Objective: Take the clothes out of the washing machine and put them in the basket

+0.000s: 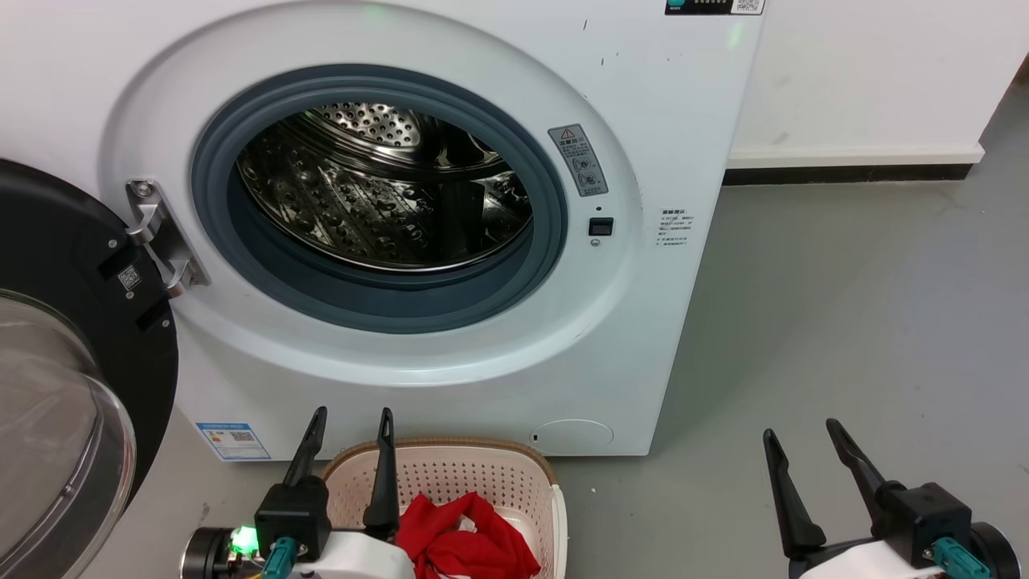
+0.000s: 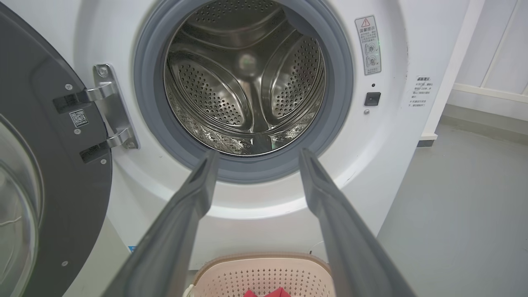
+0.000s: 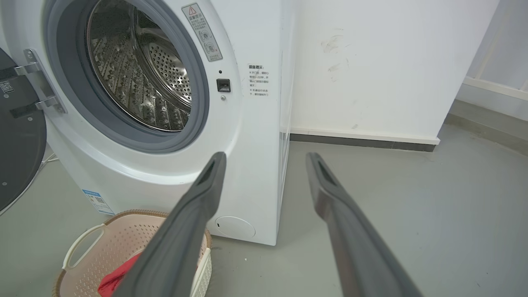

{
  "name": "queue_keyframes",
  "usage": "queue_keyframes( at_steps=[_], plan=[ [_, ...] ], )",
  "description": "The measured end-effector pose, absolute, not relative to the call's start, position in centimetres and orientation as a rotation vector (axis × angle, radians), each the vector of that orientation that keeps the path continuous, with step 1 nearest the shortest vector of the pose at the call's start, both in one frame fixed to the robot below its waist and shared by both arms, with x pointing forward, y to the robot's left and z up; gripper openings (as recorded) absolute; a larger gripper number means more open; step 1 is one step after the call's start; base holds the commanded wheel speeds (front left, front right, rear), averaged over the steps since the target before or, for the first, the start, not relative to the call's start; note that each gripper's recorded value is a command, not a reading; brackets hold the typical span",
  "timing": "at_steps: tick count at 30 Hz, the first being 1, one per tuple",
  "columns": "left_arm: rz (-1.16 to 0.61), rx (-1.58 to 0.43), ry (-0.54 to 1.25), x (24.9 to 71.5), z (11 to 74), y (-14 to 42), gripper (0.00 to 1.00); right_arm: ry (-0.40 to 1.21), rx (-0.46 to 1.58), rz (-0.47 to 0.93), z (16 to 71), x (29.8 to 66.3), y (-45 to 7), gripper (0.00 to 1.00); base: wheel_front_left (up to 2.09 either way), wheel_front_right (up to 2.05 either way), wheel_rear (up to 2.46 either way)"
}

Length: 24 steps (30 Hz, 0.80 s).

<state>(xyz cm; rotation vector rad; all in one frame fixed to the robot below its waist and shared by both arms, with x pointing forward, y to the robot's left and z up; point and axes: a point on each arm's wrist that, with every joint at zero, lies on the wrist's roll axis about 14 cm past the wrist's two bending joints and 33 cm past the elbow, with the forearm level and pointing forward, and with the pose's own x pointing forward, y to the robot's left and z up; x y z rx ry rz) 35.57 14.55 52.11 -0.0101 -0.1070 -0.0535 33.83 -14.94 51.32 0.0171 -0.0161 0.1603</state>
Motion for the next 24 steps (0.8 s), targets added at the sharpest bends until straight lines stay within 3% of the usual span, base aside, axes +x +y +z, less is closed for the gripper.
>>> queue_keyframes(
  at_steps=[1,5,24],
  plan=[
    [-0.054,-0.009,-0.104,35.6,52.0,14.6,0.00,-0.014,0.017,0.161,51.2,33.8,-14.9,0.00,0.00,0.00,0.00],
    [-0.048,-0.009,-0.048,35.1,50.3,14.7,0.00,0.029,0.025,0.160,49.9,33.5,-14.9,0.00,0.00,0.00,0.00],
    [0.014,-0.378,0.062,35.5,48.5,16.5,0.00,0.057,0.401,0.110,49.4,34.3,-16.0,0.00,0.00,0.00,0.00]
  ],
)
